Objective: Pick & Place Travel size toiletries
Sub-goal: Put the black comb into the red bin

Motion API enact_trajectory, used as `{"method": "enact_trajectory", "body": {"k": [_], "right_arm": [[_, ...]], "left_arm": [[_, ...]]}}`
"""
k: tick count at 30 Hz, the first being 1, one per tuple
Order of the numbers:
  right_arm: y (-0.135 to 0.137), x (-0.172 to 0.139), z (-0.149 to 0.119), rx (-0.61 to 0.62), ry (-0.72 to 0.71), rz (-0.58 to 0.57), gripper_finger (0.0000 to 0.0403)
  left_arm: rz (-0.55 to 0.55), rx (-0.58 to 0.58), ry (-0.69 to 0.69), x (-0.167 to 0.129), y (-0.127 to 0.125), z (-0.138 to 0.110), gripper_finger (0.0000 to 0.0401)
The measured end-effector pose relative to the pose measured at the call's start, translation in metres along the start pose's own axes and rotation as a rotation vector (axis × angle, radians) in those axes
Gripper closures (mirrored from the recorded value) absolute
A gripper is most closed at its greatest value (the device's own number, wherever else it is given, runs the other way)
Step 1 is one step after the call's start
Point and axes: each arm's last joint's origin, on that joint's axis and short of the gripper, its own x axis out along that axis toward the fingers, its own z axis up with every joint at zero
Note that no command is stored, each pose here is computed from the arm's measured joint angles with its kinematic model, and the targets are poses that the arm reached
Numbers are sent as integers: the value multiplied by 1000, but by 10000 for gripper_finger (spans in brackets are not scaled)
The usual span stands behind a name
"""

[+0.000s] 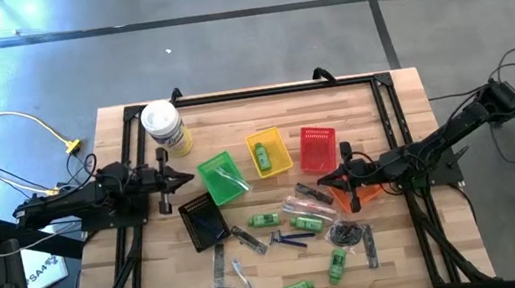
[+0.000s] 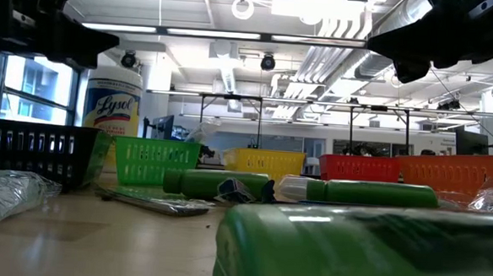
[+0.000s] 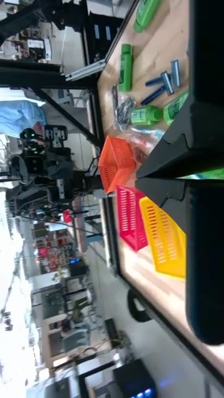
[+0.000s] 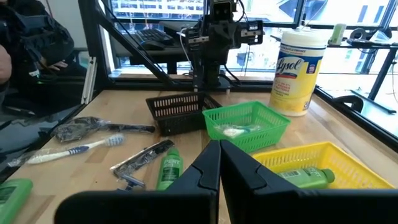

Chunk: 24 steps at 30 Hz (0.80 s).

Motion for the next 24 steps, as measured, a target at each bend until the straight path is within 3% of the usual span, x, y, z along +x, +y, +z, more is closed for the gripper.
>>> {"method": "enact_trajectory", "body": {"k": [18,24], "right_arm": [[-1,0,-3,19,30,-41,400],[-1,0,-1,29,9,-39,400]], "left_arm": [[-1,9,-43,0,0,4,401],[-84,-7,-68,0,-2,6,401]]}}
